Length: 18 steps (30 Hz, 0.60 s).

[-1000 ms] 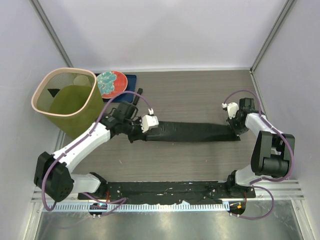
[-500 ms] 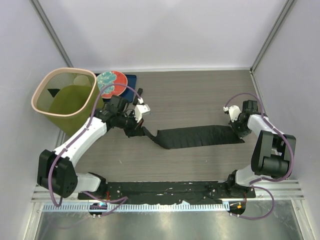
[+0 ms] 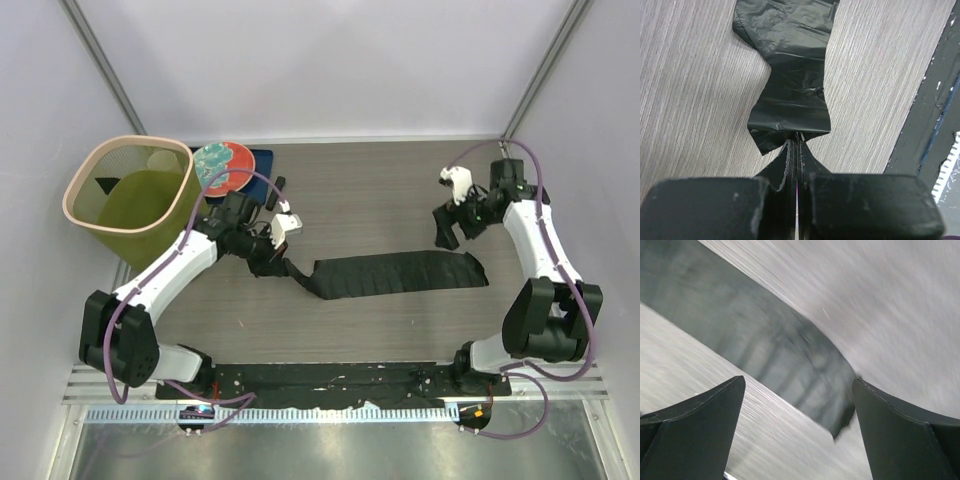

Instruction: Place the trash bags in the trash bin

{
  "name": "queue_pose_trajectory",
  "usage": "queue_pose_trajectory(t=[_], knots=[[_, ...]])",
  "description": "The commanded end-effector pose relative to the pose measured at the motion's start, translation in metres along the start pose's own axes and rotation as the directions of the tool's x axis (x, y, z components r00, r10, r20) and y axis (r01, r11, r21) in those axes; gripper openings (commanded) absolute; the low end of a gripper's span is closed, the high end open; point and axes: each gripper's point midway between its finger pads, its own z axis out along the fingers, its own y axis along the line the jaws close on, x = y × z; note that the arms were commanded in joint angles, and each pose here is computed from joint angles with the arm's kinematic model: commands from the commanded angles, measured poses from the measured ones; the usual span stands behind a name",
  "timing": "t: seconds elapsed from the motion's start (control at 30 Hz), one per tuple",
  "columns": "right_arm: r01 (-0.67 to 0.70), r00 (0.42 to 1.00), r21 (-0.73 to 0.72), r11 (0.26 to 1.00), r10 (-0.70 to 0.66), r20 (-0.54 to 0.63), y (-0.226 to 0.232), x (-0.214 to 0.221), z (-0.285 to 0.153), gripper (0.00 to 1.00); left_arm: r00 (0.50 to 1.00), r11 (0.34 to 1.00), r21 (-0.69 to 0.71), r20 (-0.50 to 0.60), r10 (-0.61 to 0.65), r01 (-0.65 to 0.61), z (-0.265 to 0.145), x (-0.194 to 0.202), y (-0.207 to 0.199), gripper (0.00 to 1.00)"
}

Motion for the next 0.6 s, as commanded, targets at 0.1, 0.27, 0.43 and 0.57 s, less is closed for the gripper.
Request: queue_pose_trajectory(t=[0.1, 0.27, 0.43, 0.57], knots=[[0.276, 0.891, -0.469, 0.839, -0.041, 0.452, 0.189, -0.143, -0.033, 0.95, 0.992, 0.998, 0.055, 0.125, 0.011, -0.018, -0.017, -0.05, -0.007, 0.0], [0.323, 0.819, -0.575, 0.752, 0.083, 0.569, 0.252, -0.194, -0.035, 0.97, 0.985, 0.996, 0.089, 0.174, -0.004, -0.012, -0.021, -0.063, -0.016, 0.0], [0.432, 0.79, -0.581, 0.69, 0.022, 0.613, 0.289, -0.198, -0.025, 0.98, 0.979, 0.994, 0.112, 0.206, -0.007, -0.016, -0.023, -0.07, -0.021, 0.0], [0.427, 0.814, -0.608, 0.669, 0.008, 0.58, 0.312, -0.185, -0.002, 0.98, 0.978, 0.994, 0.104, 0.21, -0.005, -0.017, -0.024, -0.071, -0.02, 0.0]])
